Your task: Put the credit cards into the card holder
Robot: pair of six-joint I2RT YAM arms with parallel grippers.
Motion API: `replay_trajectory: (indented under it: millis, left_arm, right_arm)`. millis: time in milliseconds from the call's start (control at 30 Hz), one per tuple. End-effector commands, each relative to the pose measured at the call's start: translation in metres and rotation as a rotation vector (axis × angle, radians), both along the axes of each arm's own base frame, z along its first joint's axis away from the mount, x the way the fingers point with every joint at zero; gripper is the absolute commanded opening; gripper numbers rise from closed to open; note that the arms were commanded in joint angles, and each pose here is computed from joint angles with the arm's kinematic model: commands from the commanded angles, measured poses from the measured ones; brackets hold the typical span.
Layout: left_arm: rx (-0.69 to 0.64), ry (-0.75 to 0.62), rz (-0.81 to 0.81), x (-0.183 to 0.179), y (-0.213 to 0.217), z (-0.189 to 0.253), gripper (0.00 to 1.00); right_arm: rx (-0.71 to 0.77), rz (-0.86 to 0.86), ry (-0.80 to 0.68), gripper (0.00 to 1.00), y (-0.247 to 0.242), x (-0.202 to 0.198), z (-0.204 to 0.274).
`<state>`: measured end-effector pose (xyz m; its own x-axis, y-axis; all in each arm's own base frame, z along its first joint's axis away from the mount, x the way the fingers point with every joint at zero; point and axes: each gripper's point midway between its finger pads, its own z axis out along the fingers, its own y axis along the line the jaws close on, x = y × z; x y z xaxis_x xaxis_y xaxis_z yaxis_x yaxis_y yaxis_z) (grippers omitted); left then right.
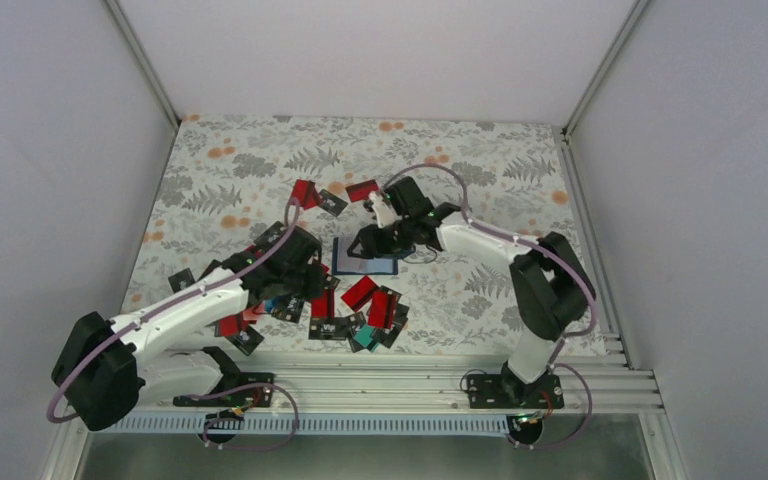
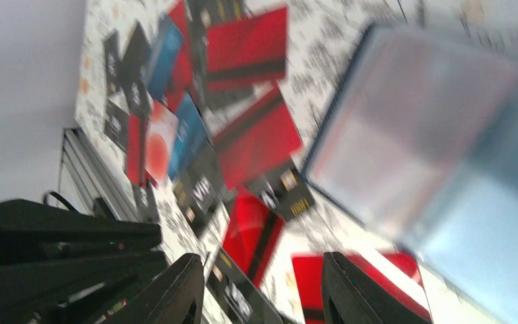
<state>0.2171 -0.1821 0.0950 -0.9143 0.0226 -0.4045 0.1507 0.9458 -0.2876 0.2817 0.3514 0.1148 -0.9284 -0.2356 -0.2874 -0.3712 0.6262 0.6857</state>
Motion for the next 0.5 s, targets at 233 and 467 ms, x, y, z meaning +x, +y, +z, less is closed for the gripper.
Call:
replay_trajectory:
  millis: [233, 467]
  left_arm:
    - [-0.062, 0.073, -0.139, -0.048, -0.060, -0.024, 0.34]
    - [0.034, 0.092, -0.223, -0.059, -0.110, -0.043, 0.56]
  right_arm:
    - [-0.151, -0.126, 0.078, 0.49, -0.083, -0.079, -0.050]
    - [-0.215, -0.234, 0.091, 0.50, -0.119, -0.099, -0.068]
